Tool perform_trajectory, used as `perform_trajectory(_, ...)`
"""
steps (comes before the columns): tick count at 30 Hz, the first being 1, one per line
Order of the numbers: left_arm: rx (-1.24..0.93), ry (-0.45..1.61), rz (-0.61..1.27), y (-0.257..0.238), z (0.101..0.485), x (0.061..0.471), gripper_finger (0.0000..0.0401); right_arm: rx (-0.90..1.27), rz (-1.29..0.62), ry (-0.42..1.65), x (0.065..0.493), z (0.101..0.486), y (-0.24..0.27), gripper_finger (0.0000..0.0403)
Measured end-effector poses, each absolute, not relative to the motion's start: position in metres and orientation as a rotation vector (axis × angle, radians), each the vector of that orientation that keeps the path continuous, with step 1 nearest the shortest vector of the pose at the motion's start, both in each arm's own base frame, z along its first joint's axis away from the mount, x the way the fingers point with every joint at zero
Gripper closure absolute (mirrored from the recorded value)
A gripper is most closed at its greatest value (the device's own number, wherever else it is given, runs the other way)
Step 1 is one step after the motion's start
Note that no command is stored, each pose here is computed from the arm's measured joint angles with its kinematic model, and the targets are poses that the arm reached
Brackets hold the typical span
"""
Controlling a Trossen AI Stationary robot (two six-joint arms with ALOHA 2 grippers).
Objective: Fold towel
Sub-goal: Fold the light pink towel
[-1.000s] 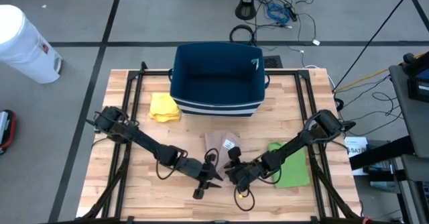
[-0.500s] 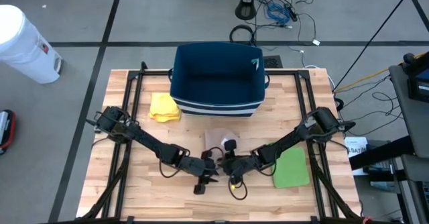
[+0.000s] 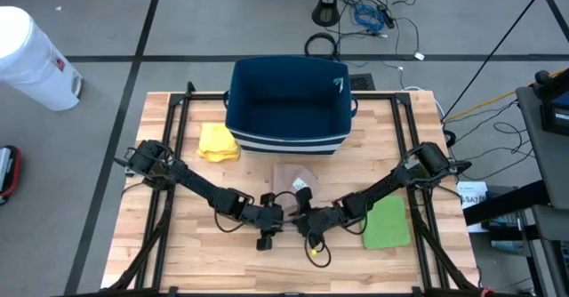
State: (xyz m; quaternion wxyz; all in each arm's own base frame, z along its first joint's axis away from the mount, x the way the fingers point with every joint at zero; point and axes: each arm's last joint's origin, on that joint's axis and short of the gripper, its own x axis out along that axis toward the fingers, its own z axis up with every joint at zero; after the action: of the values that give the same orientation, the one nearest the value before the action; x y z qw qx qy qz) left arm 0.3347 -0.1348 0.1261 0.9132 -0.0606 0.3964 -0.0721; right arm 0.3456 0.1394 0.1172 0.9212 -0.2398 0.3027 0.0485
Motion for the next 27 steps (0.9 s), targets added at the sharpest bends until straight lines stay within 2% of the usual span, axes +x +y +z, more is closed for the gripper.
perform_trajectory(6, -0.130, 0.860, -0.115, -0.131, 0.118, 0.335, 0.0264, -0.509, 0.075, 0.738, 0.334, 0.108, 0.144, 0.0315)
perform_trajectory(15, -0.133, 0.853, -0.110, -0.131, 0.114, 0.337, 0.0264, -0.515, 0.033, 0.759, 0.335, 0.108, 0.137, 0.0315)
perform_trajectory(27, -0.103, 0.952, -0.124, -0.136, 0.108, 0.327, 0.0264, -0.266, 0.207, 0.753, 0.340, 0.123, 0.127, 0.0315)
